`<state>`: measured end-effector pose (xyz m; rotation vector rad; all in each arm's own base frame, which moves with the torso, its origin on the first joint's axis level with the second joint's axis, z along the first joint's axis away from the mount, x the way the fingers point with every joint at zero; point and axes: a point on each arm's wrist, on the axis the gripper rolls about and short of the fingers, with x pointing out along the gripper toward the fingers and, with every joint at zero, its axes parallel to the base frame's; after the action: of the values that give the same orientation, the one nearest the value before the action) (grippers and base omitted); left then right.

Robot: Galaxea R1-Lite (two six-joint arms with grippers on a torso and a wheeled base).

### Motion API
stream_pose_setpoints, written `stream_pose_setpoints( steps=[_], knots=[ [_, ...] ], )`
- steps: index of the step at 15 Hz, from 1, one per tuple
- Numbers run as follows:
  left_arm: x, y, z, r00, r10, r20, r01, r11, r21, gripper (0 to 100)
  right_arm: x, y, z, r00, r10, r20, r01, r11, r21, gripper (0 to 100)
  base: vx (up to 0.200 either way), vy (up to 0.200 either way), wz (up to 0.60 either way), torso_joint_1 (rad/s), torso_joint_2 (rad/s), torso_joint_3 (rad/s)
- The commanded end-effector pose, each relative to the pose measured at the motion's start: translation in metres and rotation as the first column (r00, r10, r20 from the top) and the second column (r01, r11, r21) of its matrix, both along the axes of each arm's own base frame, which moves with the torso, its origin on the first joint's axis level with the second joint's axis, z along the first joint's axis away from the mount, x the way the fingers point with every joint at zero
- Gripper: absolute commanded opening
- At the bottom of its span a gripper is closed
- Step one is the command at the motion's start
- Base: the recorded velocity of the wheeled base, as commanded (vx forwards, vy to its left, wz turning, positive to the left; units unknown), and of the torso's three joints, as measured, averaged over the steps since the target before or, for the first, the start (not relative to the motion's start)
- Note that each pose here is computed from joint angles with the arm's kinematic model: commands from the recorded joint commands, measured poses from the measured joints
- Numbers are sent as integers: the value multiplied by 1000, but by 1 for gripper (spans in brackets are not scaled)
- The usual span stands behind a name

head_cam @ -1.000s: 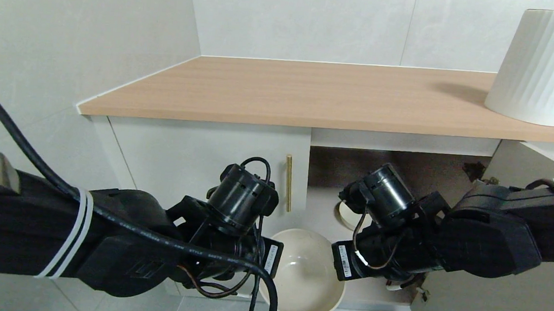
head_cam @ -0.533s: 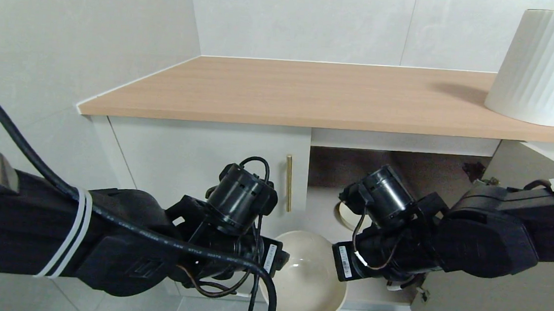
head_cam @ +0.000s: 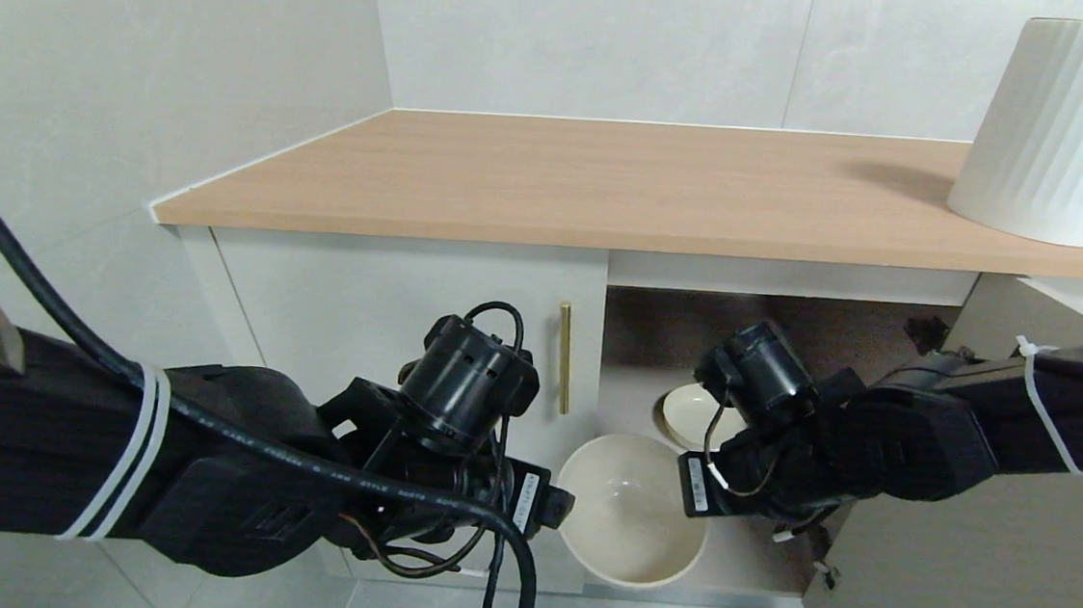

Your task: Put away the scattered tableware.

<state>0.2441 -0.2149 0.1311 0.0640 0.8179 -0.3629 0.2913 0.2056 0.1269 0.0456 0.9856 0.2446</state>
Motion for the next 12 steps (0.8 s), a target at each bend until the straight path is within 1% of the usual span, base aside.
stream_pose_setpoints(
  steps=[1, 2, 3, 4, 5, 8, 9, 12],
  knots=[
    [-1, 1, 2, 1000, 0, 6, 0, 1000, -5, 100, 33, -27, -14, 986, -168, -9, 168, 986, -16, 0, 0, 0, 0, 0, 0, 0],
    [-1, 1, 3, 1000, 1, 7, -1, 1000, -6, 100, 44, -34, -16, 973, -232, 6, 232, 972, -25, 0, 0, 0, 0, 0, 0, 0],
    [-1, 1, 3, 1000, 1, 7, -1, 1000, -6, 100, 48, -36, -17, 967, -254, 9, 254, 967, -24, 0, 0, 0, 0, 0, 0, 0],
    [-1, 1, 3, 1000, 1, 8, -1, 1000, -7, 100, 61, -39, -22, 941, -338, 17, 338, 941, -4, 0, 0, 0, 0, 0, 0, 0],
    [0, 2, 4, 1000, 5, 9, -4, 1000, -8, 100, 67, -39, -26, 928, -372, 24, 373, 928, -9, 0, 0, 0, 0, 0, 0, 0],
    [-1, 3, 5, 1000, 5, 13, -4, 1000, -11, 100, 76, -39, -35, 905, -421, 53, 424, 905, -39, 0, 0, 0, 0, 0, 0, 0],
    [-1, 2, 5, 1000, 5, 12, -4, 1000, -10, 100, 82, -40, -38, 884, -461, 70, 464, 886, -16, 0, 0, 0, 0, 0, 0, 0],
    [1, 3, 4, 1000, 11, 10, -11, 1000, -9, 100, 86, -44, -41, 863, -501, 68, 501, 865, 13, 0, 0, 0, 0, 0, 0, 0]
  ],
)
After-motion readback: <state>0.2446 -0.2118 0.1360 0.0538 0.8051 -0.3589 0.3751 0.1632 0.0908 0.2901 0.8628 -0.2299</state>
